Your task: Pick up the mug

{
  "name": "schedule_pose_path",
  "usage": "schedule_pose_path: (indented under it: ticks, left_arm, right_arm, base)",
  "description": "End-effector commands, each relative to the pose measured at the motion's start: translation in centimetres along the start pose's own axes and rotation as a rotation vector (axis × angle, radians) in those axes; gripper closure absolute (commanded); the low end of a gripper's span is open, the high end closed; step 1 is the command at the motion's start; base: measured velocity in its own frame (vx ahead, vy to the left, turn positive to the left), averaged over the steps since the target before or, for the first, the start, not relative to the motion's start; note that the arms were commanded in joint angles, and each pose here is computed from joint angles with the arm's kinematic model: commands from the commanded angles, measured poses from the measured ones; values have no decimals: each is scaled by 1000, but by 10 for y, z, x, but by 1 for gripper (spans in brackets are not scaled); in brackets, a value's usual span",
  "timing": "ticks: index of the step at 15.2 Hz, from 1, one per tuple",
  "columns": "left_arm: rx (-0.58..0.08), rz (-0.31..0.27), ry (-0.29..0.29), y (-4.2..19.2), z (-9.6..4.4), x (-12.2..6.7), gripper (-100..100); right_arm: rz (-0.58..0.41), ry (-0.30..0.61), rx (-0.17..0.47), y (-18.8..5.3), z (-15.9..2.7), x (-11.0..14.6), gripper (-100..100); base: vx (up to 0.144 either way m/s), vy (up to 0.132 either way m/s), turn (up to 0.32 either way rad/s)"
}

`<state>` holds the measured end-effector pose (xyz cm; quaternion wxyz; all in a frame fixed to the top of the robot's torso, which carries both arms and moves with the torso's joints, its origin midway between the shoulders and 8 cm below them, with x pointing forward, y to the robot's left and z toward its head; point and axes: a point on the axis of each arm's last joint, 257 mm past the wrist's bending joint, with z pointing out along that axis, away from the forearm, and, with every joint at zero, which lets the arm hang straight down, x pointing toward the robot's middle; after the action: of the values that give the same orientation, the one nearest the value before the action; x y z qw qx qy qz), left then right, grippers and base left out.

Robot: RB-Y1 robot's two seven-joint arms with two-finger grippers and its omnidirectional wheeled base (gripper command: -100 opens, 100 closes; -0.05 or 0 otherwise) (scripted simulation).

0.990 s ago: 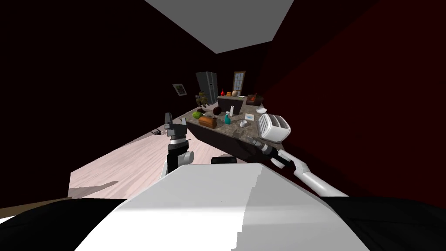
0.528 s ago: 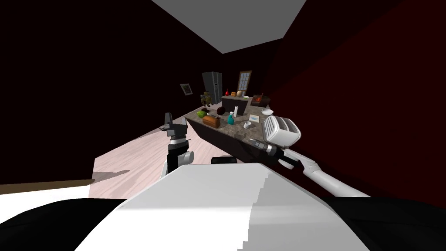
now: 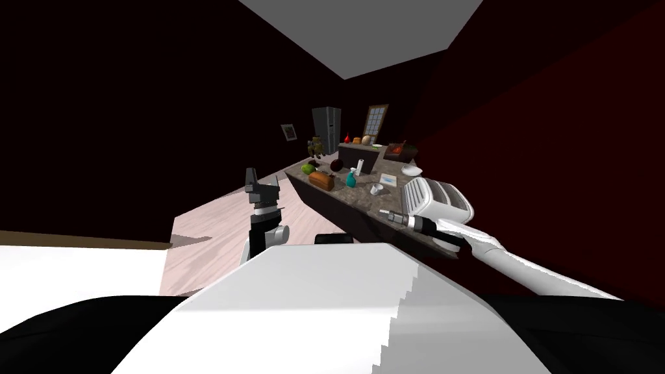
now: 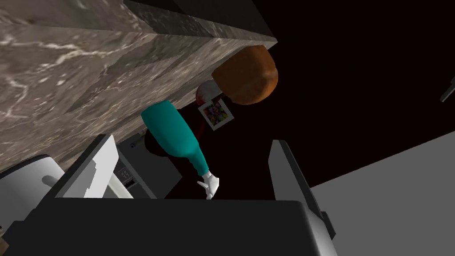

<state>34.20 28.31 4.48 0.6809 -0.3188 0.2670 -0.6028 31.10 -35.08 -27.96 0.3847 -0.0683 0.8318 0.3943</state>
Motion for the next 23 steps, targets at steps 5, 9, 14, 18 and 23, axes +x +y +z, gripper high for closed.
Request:
schedule_pose_path:
  ticks: [5, 9, 14, 18, 23]
  left_arm:
    - [0, 0, 0, 0, 0, 0, 0]
    - [0, 0, 0, 0, 0, 0, 0]
    - [0, 0, 0, 0, 0, 0, 0]
    - [0, 0, 0, 0, 0, 0, 0]
    - [0, 0, 0, 0, 0, 0, 0]
  right_arm:
    - [-60, 138, 110, -37, -44, 5, -100]
    - [-88, 254, 212, -70, -87, 12, -100]
    - [-125, 335, 288, -87, -122, 4, -100]
    - [-147, 443, 395, -110, -175, 1, -100]
    - [-163, 546, 502, -126, -229, -6, -100]
  base:
    - [30, 4, 202]
    - [30, 5, 213]
    - [19, 1, 191]
    - [14, 1, 218]
    - [35, 2, 287]
